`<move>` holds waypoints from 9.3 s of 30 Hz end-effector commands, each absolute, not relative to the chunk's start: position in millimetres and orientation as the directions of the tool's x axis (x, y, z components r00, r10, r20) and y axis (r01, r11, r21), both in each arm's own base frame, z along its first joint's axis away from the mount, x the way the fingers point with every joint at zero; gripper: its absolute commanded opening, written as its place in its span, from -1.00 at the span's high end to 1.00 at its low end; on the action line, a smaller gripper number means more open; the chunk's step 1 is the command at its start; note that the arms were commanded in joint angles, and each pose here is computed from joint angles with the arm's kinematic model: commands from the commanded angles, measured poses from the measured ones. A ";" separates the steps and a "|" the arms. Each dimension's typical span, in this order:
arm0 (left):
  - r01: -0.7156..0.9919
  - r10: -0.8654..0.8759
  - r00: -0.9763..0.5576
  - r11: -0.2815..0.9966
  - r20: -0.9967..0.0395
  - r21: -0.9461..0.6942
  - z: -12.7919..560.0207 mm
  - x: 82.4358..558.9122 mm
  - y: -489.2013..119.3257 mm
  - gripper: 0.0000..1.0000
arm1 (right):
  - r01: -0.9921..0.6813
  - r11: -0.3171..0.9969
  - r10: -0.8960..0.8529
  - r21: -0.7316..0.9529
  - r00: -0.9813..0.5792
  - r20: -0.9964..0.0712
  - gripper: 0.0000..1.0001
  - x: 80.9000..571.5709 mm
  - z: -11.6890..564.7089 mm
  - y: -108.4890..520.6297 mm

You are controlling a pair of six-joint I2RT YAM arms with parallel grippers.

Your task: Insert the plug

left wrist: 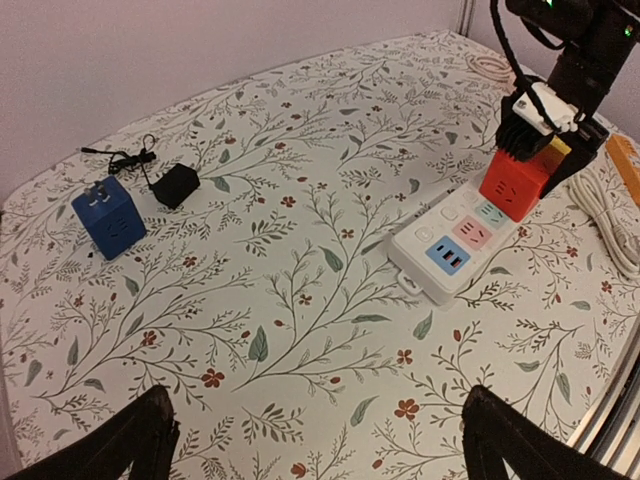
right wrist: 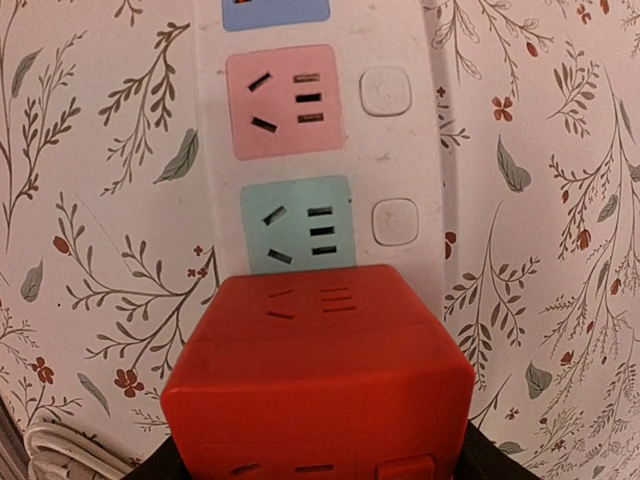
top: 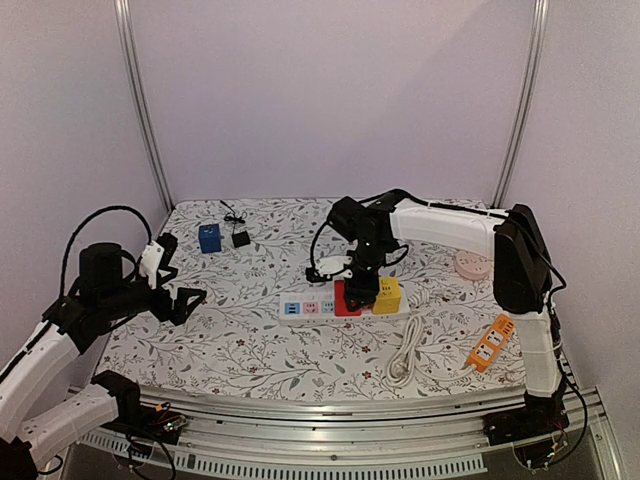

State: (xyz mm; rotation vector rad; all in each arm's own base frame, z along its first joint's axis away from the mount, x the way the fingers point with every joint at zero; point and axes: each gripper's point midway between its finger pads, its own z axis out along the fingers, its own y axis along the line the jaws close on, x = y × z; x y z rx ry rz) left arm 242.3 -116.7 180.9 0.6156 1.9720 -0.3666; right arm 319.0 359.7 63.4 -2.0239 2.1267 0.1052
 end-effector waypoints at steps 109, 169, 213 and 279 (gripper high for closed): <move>0.212 0.253 -0.751 0.967 -0.609 0.140 128.8 530.3 -39.5 1.00 | -0.697 0.662 -0.667 -0.274 -0.382 -0.640 -0.98 363.9 229.3 319.6; 0.089 0.138 0.986 0.070 -0.098 0.994 453.0 63.4 -345.7 1.00 | -0.901 -0.427 -0.080 0.069 -0.039 -0.996 -0.97 71.6 452.0 427.3; -0.023 0.540 0.842 0.043 -0.004 0.999 432.4 147.6 -341.4 -0.99 | -0.608 0.752 0.006 0.256 -0.382 -0.924 1.00 255.6 420.9 338.0; 0.838 0.383 0.456 0.119 -0.803 0.533 417.3 157.6 -349.8 1.00 | -0.945 0.063 -0.070 -0.322 0.318 -0.946 -0.98 112.7 456.1 357.0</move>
